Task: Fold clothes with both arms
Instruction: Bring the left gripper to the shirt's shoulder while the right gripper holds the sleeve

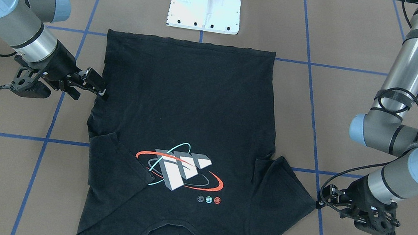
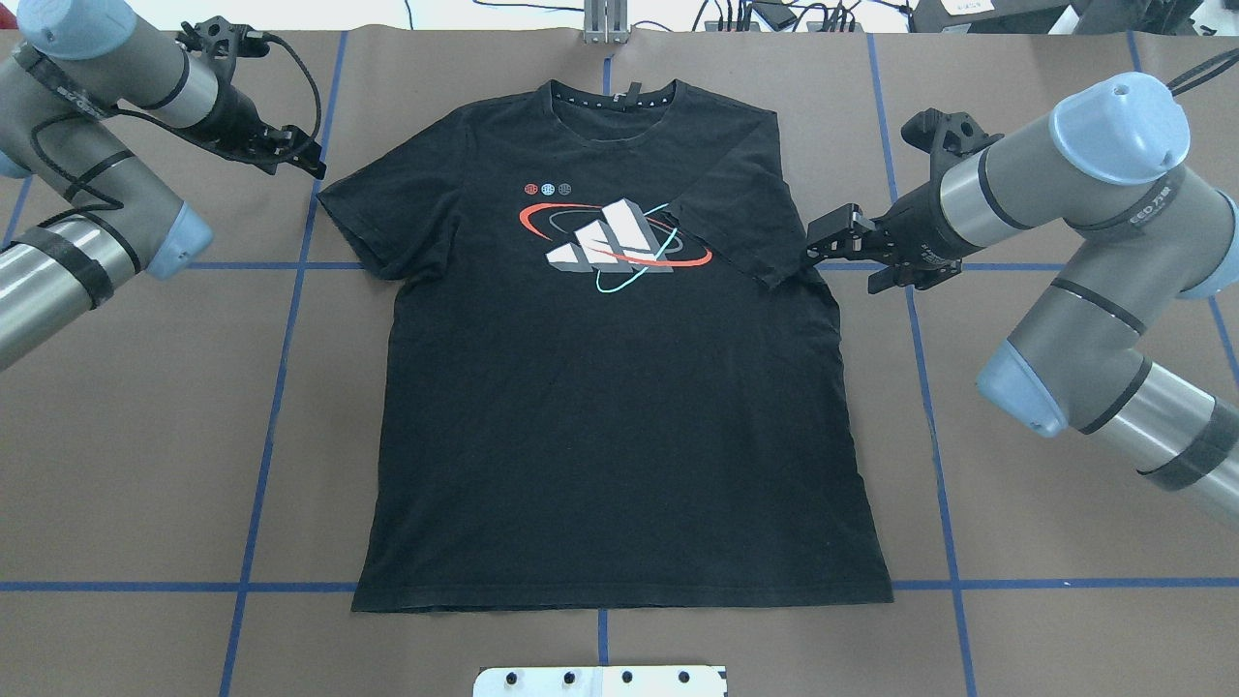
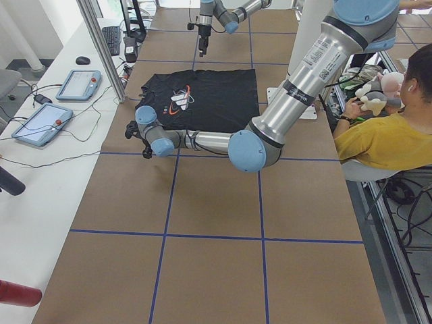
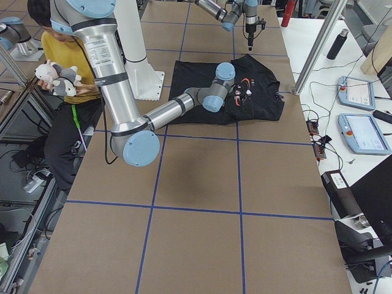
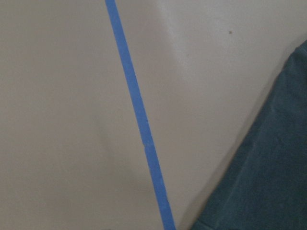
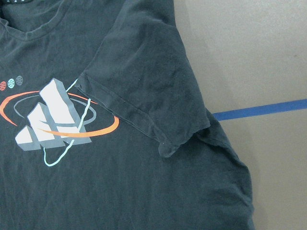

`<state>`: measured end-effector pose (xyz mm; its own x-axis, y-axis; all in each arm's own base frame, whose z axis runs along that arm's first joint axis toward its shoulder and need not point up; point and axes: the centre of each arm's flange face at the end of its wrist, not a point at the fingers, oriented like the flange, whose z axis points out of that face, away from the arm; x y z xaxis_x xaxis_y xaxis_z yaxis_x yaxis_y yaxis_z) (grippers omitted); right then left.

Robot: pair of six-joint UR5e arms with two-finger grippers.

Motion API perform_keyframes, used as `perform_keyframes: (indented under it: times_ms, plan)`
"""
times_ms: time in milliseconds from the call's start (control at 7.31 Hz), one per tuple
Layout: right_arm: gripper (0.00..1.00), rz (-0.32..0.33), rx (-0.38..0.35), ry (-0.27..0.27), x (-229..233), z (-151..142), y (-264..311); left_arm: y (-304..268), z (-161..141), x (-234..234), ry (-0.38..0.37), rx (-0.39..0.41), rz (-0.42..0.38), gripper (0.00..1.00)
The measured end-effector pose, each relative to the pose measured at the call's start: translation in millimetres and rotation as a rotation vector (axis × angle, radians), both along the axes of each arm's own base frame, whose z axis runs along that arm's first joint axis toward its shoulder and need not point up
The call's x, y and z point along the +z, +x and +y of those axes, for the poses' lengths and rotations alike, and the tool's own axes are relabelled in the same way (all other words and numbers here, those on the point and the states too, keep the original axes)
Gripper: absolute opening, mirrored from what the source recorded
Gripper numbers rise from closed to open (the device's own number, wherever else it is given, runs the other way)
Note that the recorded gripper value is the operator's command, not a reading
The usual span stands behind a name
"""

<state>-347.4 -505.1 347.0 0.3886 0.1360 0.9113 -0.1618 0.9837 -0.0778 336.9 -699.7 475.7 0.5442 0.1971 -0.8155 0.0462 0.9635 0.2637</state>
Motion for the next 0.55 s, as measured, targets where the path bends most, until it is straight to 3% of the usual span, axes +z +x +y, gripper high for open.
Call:
perform_keyframes:
  times_ms: [137, 410, 547]
  plan:
    - [1.0, 0.0, -0.003, 0.001, 0, 1, -2, 9, 5, 2, -0.019, -0.011, 0.02, 0.51]
    - [1.0, -0.001, -0.004, 0.002, -2, 1, -3, 23, 15, 14, -0.015, -0.013, 0.048, 0.41]
    - [1.0, -0.002, -0.005, 0.003, -2, 1, -3, 25, 16, 15, -0.011, -0.013, 0.052, 0.19]
